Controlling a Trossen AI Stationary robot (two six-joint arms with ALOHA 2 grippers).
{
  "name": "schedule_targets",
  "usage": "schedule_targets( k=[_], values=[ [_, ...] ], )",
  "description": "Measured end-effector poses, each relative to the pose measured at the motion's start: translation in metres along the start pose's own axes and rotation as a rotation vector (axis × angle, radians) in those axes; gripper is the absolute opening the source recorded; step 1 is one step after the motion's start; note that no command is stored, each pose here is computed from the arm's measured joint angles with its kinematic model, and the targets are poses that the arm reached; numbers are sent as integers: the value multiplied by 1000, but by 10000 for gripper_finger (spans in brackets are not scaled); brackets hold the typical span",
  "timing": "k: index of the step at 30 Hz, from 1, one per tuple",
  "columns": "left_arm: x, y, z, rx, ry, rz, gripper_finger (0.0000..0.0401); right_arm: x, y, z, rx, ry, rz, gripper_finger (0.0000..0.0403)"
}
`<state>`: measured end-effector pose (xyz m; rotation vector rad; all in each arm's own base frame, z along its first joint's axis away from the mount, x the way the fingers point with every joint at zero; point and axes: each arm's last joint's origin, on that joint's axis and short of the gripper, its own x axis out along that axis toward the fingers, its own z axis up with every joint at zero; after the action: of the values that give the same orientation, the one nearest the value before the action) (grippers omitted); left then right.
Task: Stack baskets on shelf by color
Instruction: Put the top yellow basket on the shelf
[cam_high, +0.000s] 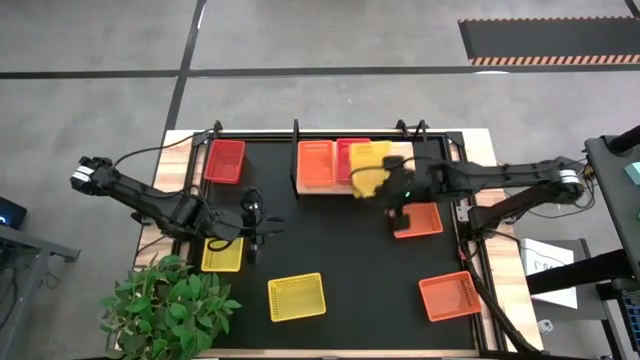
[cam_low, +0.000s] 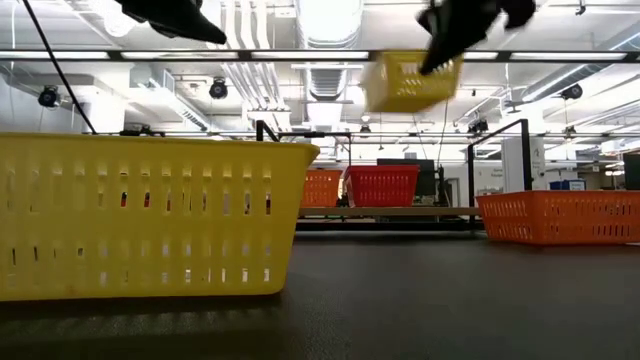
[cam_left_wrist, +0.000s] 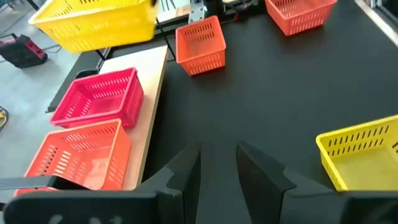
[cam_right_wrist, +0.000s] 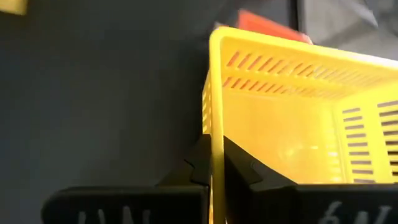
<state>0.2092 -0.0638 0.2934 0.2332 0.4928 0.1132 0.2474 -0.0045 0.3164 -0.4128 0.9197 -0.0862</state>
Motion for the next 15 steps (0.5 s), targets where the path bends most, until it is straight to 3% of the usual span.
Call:
schedule_targets(
  k=[6, 15],
  values=[
    [0, 0, 2, 8, -23, 1, 86, 4, -22, -56, 93, 17, -67, 8],
    [0, 0, 4, 30, -42, 4, 86, 22, -40, -104, 215, 33, 33, 8]
  ],
)
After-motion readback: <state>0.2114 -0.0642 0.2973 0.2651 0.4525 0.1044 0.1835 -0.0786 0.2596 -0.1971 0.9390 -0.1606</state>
